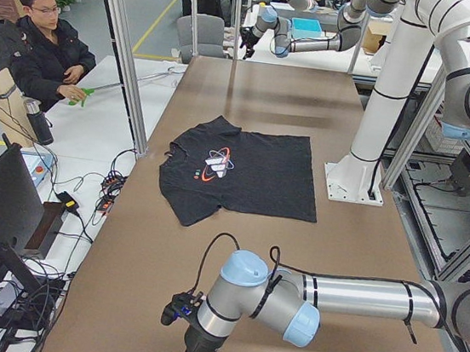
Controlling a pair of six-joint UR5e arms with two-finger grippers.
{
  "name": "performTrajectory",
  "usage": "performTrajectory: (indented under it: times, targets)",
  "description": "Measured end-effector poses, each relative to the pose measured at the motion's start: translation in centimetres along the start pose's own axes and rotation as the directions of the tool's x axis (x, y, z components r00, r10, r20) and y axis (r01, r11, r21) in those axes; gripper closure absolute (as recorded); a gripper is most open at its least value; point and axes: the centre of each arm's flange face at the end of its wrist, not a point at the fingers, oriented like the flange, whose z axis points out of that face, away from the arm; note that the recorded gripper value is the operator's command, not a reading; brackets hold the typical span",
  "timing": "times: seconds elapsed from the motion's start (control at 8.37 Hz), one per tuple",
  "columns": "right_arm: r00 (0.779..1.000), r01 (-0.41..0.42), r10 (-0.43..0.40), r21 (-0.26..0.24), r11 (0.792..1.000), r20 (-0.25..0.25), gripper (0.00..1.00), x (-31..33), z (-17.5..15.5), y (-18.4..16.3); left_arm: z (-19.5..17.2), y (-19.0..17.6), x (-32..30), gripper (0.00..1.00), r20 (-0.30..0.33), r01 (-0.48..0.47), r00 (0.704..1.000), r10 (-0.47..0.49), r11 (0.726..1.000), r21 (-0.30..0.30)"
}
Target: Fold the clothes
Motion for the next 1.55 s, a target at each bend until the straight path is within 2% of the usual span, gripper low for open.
performTrajectory:
  times: [0.12,0.24,0.48,0.6,0.72,0.96,1.19,1.55]
  targets:
    - [0.992,-0.086,0.087,-0.012,0.996,0.088,0.05,-3.2,0.8,-1.6,0.0,0.0,0.0,0.06,-0.001,0.000,1.000,0.000,1.000,0.000]
    - [0.979,-0.132,0.135,-0.030,0.991,0.151,0.05,-7.0,2.0,-3.5,0.0,0.0,0.1,0.06,-0.002,0.003,1.000,-0.003,1.000,0.000]
    - [0.951,-0.191,0.203,-0.072,0.979,0.232,0.06,-14.7,5.3,-7.4,0.0,-0.1,0.2,0.06,-0.004,0.034,0.999,-0.034,0.999,0.008]
    - [0.936,-0.227,0.244,-0.092,0.969,0.254,0.06,-17.7,7.2,-9.4,0.0,-0.2,0.2,0.06,-0.004,0.038,0.999,-0.038,0.999,0.015]
    - [0.925,-0.263,0.282,-0.104,0.959,0.255,0.07,-20.0,8.8,-11.2,-0.1,-0.3,0.3,0.06,-0.005,0.037,0.999,-0.037,0.999,0.019]
    - [0.924,-0.295,0.311,-0.102,0.950,0.222,0.08,-24.1,11.4,-13.0,-0.2,-0.4,0.4,0.06,-0.005,0.033,0.999,-0.033,0.999,0.024]
    - [0.926,-0.300,0.318,-0.111,0.947,0.205,0.11,-26.2,13.0,-13.2,-0.3,-0.7,0.4,0.06,-0.005,0.032,0.999,-0.032,0.999,0.028]
    - [0.926,-0.301,0.323,-0.135,0.944,0.196,0.21,-27.5,14.2,-12.6,-0.8,-1.2,0.5,0.06,-0.004,0.029,1.000,-0.029,0.999,0.039]
